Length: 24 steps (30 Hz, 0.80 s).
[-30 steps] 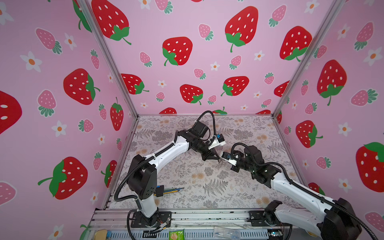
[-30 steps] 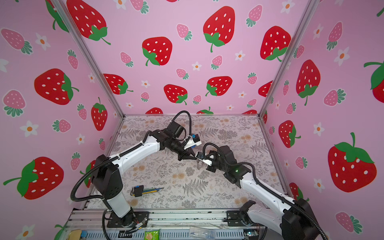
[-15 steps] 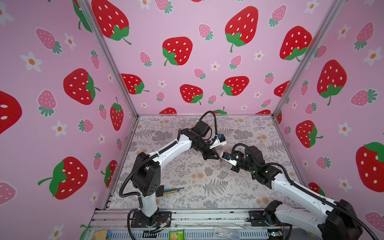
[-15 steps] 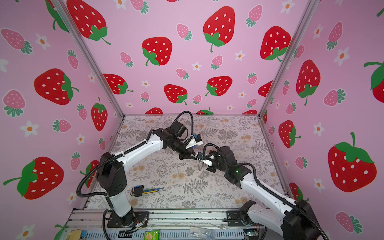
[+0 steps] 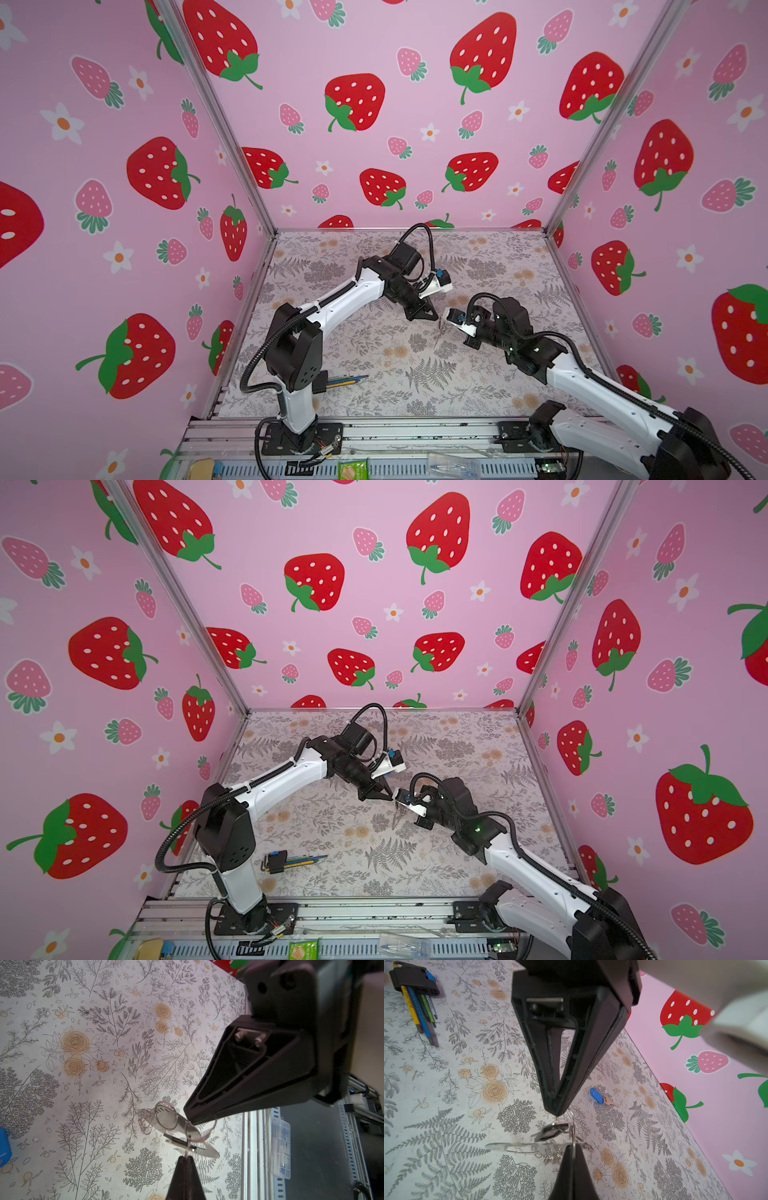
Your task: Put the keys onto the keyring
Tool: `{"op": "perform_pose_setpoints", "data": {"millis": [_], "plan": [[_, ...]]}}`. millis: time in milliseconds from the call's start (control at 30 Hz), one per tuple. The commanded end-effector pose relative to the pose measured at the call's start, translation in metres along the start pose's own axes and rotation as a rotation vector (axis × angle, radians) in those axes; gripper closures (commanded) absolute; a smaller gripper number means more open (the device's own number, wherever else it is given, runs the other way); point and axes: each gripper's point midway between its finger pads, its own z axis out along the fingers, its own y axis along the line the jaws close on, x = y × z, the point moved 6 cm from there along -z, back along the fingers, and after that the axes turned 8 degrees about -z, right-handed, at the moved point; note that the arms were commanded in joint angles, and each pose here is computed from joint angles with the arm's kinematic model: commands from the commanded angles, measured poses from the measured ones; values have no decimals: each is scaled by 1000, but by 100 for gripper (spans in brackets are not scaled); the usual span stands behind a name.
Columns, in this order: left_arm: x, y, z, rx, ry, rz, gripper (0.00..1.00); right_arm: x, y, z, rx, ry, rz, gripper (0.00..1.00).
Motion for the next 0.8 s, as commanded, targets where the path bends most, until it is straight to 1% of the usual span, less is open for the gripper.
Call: {"op": "perform_pose_setpoints", "data": {"millis": [0,33,67,133,300,467,600,700,767], "plan": [[-2,-7,-4,36,-11,29,95,-12,-3,-3,14,-76,0,100],[-2,-6,-5,26,-20,38,86,-13,-3,-3,8,-80,3,100],[-2,-6,-7,16,-31,49,79,-13,-2,-2,-2,-84,6,100],[0,-5,-12,-17,-53,92,72,-14,0,-2,-23,-92,12,100],[6,-8,-24,-137,-121,240,69,-17,6,2,-91,-114,36,100],[11,-11,-33,-236,-210,351,67,-22,6,4,-128,-135,55,100],[10,-21,-39,-226,-258,426,65,-26,5,5,-153,-148,58,100],[13,-32,-41,-187,-259,516,65,-30,5,4,-177,-162,51,100],[15,-36,-40,-189,-256,569,65,-33,7,3,-210,-178,45,100]]}}
